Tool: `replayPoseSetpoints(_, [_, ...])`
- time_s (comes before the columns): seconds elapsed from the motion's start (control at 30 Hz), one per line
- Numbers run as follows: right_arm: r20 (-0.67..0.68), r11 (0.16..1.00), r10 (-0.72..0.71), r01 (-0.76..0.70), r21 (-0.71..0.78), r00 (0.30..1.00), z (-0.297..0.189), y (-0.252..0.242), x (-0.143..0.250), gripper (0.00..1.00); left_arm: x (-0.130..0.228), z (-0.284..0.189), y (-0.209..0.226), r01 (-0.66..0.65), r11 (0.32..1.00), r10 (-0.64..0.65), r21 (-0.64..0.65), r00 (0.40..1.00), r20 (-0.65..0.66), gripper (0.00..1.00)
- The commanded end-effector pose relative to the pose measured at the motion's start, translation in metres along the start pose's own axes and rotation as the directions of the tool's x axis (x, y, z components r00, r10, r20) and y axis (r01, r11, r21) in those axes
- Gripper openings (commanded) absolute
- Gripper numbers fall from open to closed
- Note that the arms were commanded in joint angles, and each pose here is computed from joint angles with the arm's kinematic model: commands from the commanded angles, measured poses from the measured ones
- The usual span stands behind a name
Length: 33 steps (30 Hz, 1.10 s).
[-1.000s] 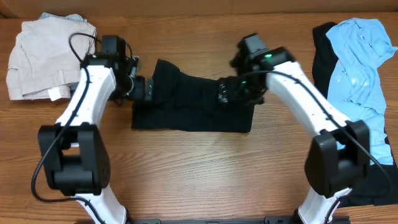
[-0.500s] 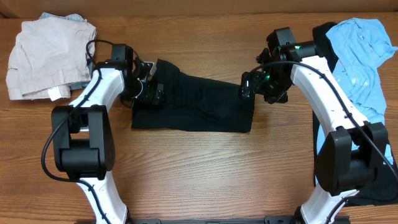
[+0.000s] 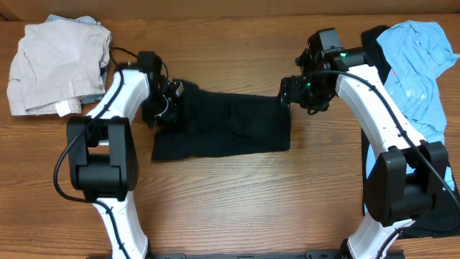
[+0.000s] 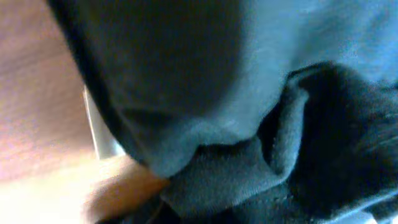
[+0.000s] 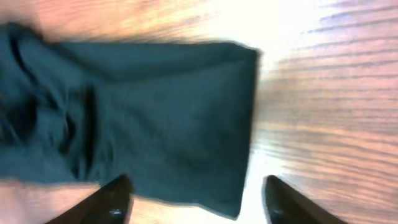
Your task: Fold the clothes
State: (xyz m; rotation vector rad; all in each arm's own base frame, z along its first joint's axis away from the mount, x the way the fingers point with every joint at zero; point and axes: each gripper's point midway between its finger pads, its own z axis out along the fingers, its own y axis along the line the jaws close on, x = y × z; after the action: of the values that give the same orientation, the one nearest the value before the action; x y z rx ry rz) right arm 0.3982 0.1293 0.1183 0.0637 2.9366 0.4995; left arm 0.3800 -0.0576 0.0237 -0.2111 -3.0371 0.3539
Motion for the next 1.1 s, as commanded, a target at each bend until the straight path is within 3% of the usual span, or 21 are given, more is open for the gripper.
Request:
replayPoseSetpoints(0.0, [0.056, 0.999, 0.043, -0.042, -0.016, 0.997, -0.002, 0.002, -0.006, 0.43, -0.02, -0.051, 0.002, 0.055, 0.995, -0.05, -0.079, 0.997, 0.058, 0.04])
replayPoseSetpoints(0.03, [0.061, 0.998, 0.055, -0.053, -0.023, 0.997, 0.002, 0.002, -0.006, 0.27, -0.02, -0.061, -0.002, 0.064, 0.995, -0.06, -0.077, 0.996, 0.059, 0.04])
replayPoseSetpoints(0.07, [0.065, 0.998, 0.061, -0.059, -0.027, 0.996, 0.007, 0.002, -0.006, 0.18, -0.021, -0.069, -0.007, 0.071, 0.995, -0.066, -0.077, 0.996, 0.06, 0.04])
replayPoseSetpoints(0.13, [0.062, 0.997, 0.05, -0.046, -0.054, 0.997, 0.018, 0.007, -0.002, 0.1, -0.02, -0.086, -0.018, 0.085, 0.994, -0.08, -0.075, 0.995, 0.063, 0.04])
replayPoseSetpoints(0.3, [0.022, 0.996, 0.015, -0.013, -0.091, 1.0, 0.043, 0.018, 0.018, 0.06, -0.016, -0.107, -0.062, 0.043, 0.996, -0.038, -0.076, 0.998, 0.059, 0.04])
replayPoseSetpoints(0.57, [0.006, 0.993, 0.047, -0.046, -0.111, 0.999, 0.037, 0.009, 0.017, 0.04, -0.009, -0.087, -0.147, -0.097, 0.992, 0.102, -0.079, 0.993, 0.057, 0.04])
replayPoseSetpoints(0.77, [0.034, 0.972, 0.11, -0.1, -0.211, 0.993, -0.004, 0.002, 0.01, 0.04, -0.017, -0.074, -0.217, -0.211, 0.975, 0.219, -0.065, 0.963, 0.159, 0.04])
replayPoseSetpoints(0.97, [0.238, 0.964, 0.187, -0.13, -0.233, 0.953, -0.093, -0.026, -0.001, 0.1, -0.026, -0.058, -0.271, -0.301, 0.952, 0.303, -0.046, 0.92, 0.248, 0.05])
replayPoseSetpoints(1.03, [0.293, 0.962, 0.204, -0.137, -0.235, 0.934, -0.117, -0.035, -0.001, 0.15, -0.026, -0.046, -0.278, -0.315, 0.947, 0.321, -0.062, 0.916, 0.241, 0.2])
replayPoseSetpoints(1.07, [0.324, 0.964, 0.202, -0.13, -0.23, 0.924, -0.13, -0.04, 0.001, 0.19, -0.026, -0.038, -0.281, -0.323, 0.944, 0.329, -0.062, 0.915, 0.233, 0.44])
